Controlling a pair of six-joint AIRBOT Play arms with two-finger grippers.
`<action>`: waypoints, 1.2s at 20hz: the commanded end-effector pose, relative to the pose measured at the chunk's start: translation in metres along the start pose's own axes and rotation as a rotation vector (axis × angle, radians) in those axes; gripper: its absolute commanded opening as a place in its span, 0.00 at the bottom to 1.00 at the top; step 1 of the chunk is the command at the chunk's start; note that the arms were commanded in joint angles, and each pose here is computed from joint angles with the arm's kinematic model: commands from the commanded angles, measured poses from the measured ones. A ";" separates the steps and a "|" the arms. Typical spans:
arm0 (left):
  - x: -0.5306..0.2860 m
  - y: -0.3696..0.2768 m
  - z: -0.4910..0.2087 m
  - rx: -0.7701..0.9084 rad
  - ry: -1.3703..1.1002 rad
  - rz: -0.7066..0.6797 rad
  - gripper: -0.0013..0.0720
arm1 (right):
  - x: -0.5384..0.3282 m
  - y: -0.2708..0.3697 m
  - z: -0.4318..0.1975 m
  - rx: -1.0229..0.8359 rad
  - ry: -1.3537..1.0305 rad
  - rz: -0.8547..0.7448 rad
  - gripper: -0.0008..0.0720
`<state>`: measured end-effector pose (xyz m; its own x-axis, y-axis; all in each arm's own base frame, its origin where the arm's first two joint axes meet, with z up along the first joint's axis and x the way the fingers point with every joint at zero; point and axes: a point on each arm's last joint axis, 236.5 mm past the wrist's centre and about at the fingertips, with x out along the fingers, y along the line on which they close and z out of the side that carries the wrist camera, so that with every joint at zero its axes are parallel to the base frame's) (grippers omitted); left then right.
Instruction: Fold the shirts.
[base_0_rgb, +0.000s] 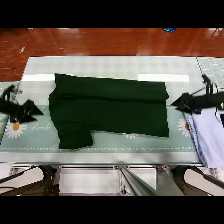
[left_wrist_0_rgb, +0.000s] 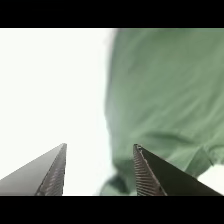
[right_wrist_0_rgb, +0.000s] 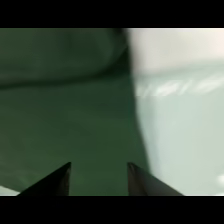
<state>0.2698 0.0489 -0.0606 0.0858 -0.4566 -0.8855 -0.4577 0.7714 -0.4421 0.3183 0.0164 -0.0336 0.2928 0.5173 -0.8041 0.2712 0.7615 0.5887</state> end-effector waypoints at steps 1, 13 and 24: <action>0.024 0.005 -0.046 -0.148 -0.010 -0.180 0.71 | 0.014 0.013 -0.040 0.052 -0.081 0.124 0.58; 0.101 -0.042 -0.045 -0.050 -0.004 -0.162 0.53 | -0.023 0.018 -0.021 0.144 -0.144 0.222 0.58; 0.098 -0.051 -0.065 0.042 0.080 -0.199 0.04 | 0.018 -0.073 -0.140 0.349 0.231 -0.071 0.58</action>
<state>0.2479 -0.0592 -0.1181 0.1184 -0.6161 -0.7787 -0.4095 0.6842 -0.6035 0.1852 0.0175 -0.0878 0.1132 0.5742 -0.8109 0.5755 0.6274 0.5246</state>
